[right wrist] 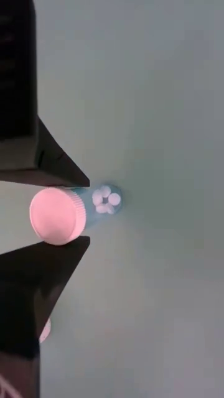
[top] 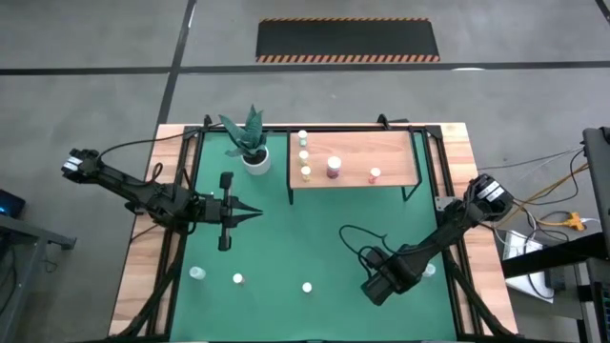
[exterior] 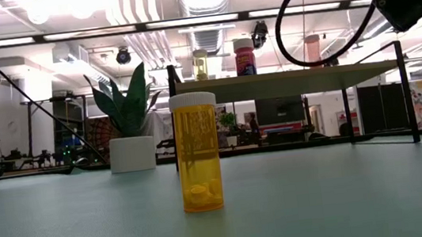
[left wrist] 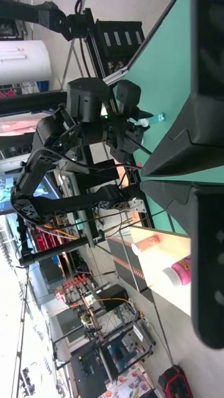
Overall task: Pick and place medicine bottles onto shelf by color
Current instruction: Put the blue pill bottle on the shelf
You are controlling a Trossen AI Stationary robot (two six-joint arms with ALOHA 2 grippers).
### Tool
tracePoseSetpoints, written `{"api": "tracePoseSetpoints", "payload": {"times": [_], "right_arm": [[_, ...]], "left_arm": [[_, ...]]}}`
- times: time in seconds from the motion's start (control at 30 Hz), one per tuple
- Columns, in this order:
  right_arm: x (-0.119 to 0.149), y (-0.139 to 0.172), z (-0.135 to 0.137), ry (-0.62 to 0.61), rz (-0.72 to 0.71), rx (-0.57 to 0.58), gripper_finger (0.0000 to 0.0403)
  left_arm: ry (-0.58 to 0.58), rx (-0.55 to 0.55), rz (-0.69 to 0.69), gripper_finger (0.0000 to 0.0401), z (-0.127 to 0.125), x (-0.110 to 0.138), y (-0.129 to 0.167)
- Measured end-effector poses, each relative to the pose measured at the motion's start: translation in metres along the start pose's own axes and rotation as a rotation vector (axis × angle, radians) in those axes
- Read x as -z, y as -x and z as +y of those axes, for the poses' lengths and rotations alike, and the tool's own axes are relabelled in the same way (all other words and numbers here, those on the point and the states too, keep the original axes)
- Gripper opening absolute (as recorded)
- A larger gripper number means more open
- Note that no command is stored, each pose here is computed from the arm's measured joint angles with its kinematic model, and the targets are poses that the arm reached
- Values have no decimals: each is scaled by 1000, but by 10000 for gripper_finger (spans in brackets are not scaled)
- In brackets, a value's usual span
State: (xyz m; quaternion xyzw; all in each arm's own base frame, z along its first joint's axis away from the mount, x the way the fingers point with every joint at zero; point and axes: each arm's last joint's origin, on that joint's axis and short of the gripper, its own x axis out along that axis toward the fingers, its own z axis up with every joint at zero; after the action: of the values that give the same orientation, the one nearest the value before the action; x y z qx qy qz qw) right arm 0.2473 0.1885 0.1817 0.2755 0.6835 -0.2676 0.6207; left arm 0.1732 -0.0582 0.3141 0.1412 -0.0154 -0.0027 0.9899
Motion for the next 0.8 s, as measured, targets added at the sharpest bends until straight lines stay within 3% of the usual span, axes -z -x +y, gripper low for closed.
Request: {"api": "tracePoseSetpoints", "payload": {"times": [0.13, 0.4, 0.67, 0.8], "right_arm": [[0, 0, 0, 0, 0, 0, 94], [0, 16, 8, 95, 24, -61, 101], [-11, 73, 34, 248, -29, -274, 104], [-25, 113, 42, 340, -147, -380, 105]], "left_arm": [[0, 0, 0, 4, 0, 0, 0], [0, 0, 0, 4, 0, 0, 0], [0, 0, 0, 4, 0, 0, 0], [0, 0, 0, 4, 0, 0, 0]]}}
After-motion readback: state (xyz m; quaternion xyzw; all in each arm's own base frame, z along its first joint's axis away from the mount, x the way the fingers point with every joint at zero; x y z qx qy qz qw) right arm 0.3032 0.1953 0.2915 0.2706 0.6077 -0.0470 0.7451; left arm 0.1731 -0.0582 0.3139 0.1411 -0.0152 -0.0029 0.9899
